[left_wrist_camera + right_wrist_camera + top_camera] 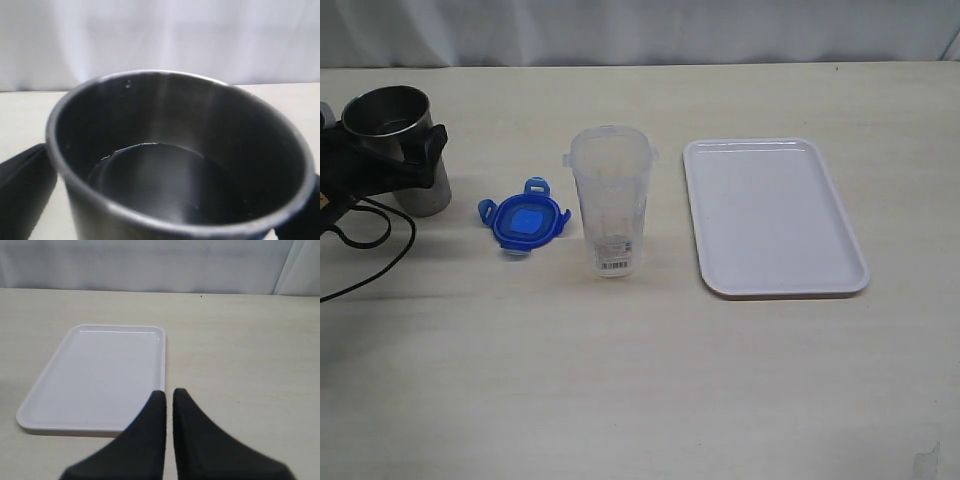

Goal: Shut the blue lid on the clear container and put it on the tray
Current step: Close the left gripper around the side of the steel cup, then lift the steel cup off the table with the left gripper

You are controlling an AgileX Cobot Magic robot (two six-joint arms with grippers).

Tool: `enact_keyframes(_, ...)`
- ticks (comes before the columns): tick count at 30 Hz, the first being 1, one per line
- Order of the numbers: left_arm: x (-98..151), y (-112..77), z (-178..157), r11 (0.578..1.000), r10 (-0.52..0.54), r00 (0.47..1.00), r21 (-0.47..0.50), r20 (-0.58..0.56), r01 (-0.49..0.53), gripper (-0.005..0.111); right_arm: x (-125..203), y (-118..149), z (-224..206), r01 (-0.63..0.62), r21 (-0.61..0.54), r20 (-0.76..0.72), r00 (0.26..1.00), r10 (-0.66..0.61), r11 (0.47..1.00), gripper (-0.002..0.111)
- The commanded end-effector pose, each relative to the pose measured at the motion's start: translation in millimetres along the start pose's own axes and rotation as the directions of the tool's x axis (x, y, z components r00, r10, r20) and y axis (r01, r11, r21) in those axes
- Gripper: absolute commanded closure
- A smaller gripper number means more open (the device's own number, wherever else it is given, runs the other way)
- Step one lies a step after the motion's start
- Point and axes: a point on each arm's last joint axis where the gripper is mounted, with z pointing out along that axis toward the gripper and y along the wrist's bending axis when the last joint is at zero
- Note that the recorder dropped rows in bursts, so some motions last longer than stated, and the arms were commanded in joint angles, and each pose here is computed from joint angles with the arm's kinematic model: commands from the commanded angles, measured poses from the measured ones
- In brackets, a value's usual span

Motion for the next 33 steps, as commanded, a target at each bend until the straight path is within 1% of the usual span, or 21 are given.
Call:
enact_keyframes(1, -0.9, 0.6, 0.8, 1.0, -0.007, 1.0, -0.001, 0.011, 0.007, 0.002, 0.2, -0.2, -0.1, -0.003, 0.003, 0.005, 1.0, 0.003, 1.0, 0.103)
enact_keyframes(15, -0.9, 0.6, 0.8, 1.0, -0.002, 1.0, -0.001, 0.011, 0.002, 0.002, 0.2, -0.2, -0.1, -0.003, 0.003, 0.005, 1.0, 0.003, 1.0, 0.103)
enact_keyframes(17, 3.1, 1.0, 1.2, 1.0, -0.007, 1.0, -0.004, -0.001, 0.007, 0.002, 0.2, -0.2, -0.1, -0.003, 0.003, 0.005, 1.0, 0.003, 1.0, 0.103)
enact_keyframes(20, 19.5, 3.4, 7.1, 1.0, -0.022, 0.999, -0.005, -0.041, 0.021, 0.002, 0.2, -0.2, -0.1, -0.003, 0.003, 0.005, 1.0, 0.003, 1.0, 0.103)
enact_keyframes(22, 21.0, 3.5, 8.0, 1.0, -0.022, 0.999, -0.003, -0.044, 0.022, 0.002, 0.2, -0.2, -0.1, -0.003, 0.003, 0.005, 1.0, 0.003, 1.0, 0.103)
enact_keyframes(25, 21.3, 1.2, 8.0, 1.0, -0.012, 0.999, 0.023, -0.048, 0.013, 0.002, 0.2, -0.2, -0.1, -0.003, 0.003, 0.005, 1.0, 0.003, 1.0, 0.103)
enact_keyframes(33, 17.0, 2.7, 13.0, 1.0, -0.007, 1.0, 0.024, -0.026, 0.008, 0.002, 0.2, -0.2, -0.1, -0.003, 0.003, 0.005, 1.0, 0.003, 1.0, 0.103)
